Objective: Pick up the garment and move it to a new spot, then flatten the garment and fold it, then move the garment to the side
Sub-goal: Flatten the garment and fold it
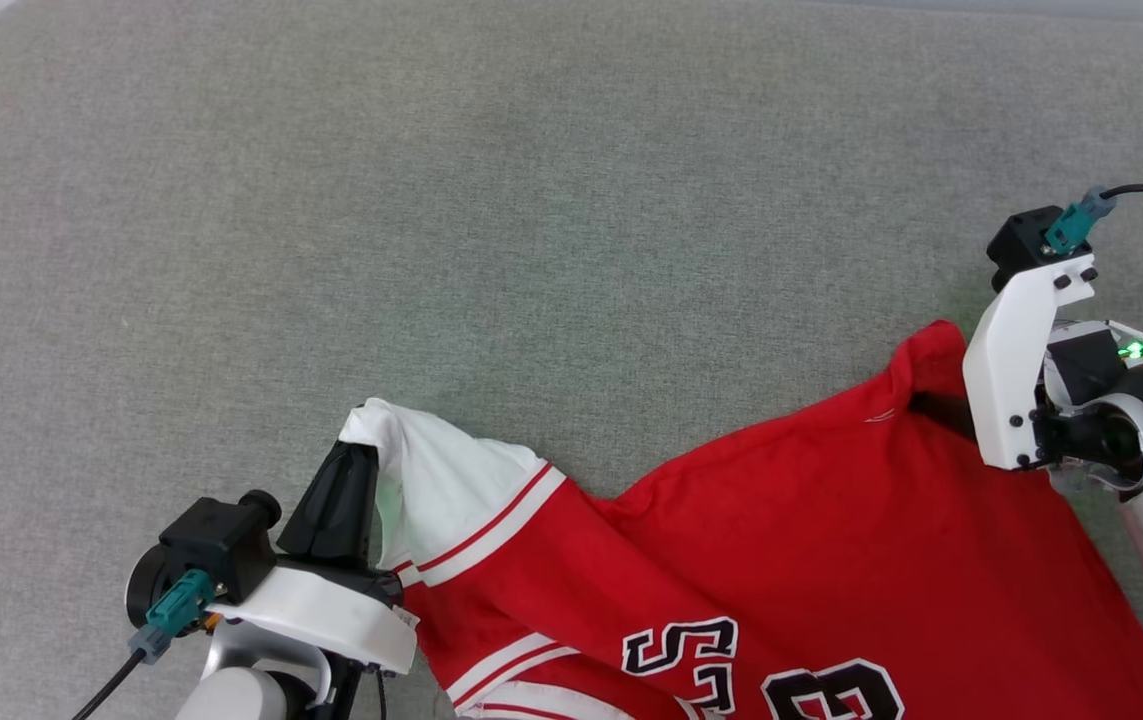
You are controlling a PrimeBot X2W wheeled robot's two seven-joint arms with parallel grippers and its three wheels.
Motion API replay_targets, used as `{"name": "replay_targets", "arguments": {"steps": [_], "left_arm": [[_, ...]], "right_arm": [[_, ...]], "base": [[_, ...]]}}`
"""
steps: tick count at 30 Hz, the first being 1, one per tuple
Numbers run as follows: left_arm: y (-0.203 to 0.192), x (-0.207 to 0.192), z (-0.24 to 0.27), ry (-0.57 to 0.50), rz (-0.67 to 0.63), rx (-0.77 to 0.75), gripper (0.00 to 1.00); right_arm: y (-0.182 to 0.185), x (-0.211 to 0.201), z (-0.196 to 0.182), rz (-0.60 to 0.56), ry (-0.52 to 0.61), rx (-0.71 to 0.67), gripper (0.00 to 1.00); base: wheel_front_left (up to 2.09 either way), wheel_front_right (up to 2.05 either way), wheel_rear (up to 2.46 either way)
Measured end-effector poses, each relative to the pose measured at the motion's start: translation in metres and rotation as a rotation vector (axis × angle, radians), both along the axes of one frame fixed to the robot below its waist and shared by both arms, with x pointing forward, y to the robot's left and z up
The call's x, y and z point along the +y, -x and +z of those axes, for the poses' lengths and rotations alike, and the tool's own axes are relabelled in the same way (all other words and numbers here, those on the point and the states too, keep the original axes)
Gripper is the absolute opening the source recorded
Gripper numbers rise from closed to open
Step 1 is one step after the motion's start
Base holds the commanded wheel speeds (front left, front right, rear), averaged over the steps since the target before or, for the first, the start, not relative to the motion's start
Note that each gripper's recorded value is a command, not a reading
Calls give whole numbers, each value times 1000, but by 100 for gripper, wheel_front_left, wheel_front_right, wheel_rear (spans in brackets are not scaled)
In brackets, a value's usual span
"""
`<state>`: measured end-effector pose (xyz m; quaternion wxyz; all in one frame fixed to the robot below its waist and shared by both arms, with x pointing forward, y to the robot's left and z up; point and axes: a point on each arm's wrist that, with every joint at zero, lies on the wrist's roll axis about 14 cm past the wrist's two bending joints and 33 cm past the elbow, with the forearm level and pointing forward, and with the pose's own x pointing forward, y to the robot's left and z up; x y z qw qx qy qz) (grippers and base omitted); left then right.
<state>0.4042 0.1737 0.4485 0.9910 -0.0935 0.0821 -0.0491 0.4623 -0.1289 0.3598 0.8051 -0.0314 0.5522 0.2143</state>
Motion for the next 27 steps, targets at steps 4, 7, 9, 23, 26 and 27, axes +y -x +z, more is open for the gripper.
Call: {"name": "replay_targets", "arguments": {"steps": [4,7,9,23,26,27], "left_arm": [[2,3,-1,-2,9,2,0],[4,4,4,-3,12,-13,0],[5,6,10,-2,16,-30,0],[-43,16,133,-45,-45,-334,0],[-65,12,169,-31,-66,-412,0],[-72,11,180,-24,-65,-434,0]], "right_arm": [[2,-1,1,7,7,12,0],[3,1,6,11,2,-18,0],[1,0,15,2,-8,-61,0],[-32,-33,155,-137,-104,-679,0],[-39,-42,188,-181,-130,-804,0],[-42,-43,200,-191,-140,-850,0]], "base": [[0,0,0],[0,0,0],[0,0,0],[0,0,0],[0,0,0],[0,0,0]]}}
